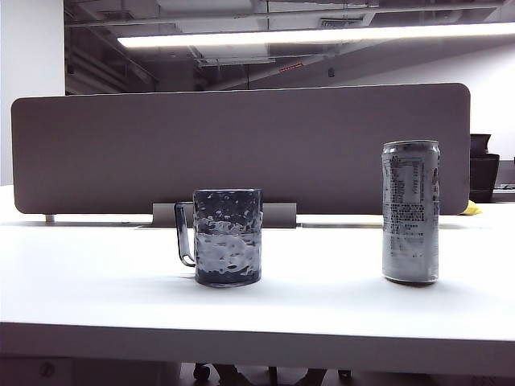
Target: Pick up the metal can, pour some water into the cup, then place the can back on the table.
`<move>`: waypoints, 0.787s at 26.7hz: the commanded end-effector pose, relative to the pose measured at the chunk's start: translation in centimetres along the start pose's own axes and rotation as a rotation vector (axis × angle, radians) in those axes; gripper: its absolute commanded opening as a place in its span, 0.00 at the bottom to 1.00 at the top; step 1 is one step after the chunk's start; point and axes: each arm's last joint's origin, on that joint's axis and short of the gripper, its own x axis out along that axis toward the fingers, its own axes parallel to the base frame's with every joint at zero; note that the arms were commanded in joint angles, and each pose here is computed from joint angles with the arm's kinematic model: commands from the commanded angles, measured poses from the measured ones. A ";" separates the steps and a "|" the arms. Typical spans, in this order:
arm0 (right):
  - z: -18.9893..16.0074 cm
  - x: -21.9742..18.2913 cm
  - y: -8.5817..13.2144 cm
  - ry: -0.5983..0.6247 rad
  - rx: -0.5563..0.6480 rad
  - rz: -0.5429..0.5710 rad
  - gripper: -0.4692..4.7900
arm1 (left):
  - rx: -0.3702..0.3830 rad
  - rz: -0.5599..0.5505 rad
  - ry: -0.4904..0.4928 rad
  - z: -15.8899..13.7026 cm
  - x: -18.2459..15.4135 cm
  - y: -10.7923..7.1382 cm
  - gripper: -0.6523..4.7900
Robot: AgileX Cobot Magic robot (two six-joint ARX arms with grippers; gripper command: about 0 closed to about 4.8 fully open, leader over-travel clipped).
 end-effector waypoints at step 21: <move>-4.4 1.5 -3.8 -0.028 0.020 -0.187 0.16 | 0.003 0.001 -0.010 0.1 0.0 0.0 0.11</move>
